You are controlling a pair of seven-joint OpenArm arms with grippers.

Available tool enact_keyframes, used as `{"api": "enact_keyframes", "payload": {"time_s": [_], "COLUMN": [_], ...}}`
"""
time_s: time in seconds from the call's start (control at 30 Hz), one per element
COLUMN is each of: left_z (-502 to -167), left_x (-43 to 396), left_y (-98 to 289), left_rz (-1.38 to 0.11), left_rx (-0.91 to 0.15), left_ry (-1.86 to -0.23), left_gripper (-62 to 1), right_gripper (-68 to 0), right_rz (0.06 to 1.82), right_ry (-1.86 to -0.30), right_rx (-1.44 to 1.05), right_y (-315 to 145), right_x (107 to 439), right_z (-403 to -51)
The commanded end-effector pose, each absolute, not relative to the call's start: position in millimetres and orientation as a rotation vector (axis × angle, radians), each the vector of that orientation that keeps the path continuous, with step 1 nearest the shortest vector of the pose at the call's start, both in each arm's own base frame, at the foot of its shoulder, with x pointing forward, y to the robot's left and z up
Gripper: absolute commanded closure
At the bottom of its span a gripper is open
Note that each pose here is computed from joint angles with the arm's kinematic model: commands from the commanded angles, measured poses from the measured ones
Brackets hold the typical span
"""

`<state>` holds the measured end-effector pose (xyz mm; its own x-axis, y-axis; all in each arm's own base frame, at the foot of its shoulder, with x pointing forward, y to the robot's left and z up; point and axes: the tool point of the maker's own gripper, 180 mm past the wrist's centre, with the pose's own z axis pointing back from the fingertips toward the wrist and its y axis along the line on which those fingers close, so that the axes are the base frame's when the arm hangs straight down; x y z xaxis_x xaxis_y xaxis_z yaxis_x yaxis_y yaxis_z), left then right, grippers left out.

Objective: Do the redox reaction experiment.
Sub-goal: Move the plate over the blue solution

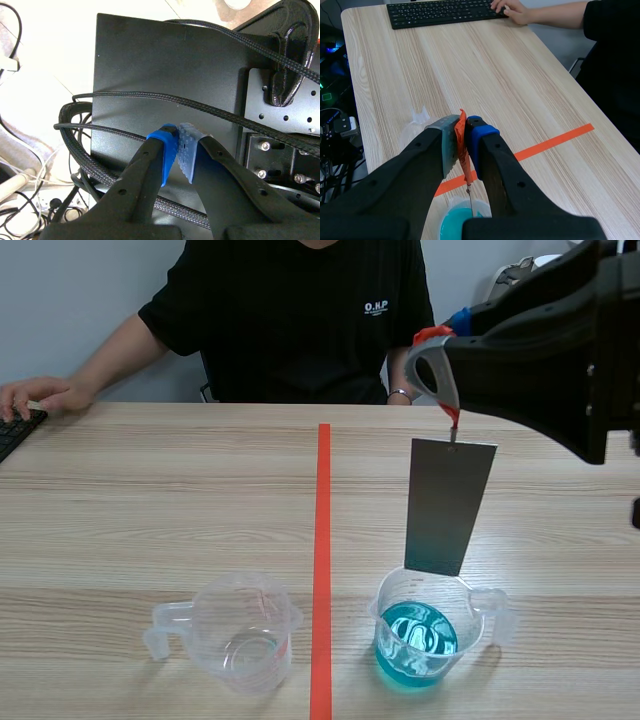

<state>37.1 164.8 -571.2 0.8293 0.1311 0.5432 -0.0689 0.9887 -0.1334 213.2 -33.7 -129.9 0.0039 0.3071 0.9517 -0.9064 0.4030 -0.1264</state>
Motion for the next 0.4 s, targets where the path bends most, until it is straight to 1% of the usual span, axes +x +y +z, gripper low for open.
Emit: {"api": "enact_keyframes", "payload": {"time_s": [0.0, 0.37], "left_z": [-569.3, -569.3], "left_x": [35.8, 35.8], "left_y": [167.2, 167.2], "left_rz": [0.107, 0.107], "left_rx": [-0.107, -0.107], "left_ry": [-0.594, -0.594], "left_gripper": [-2.7, -2.7], "right_gripper": [-0.6, -0.6], "right_rz": [1.076, 1.077], "right_ry": [-1.22, -1.214], "right_rx": [0.659, 0.654], "right_y": [-30.8, -31.3], "right_x": [210.0, 210.1], "right_z": [-124.3, -125.7]}}
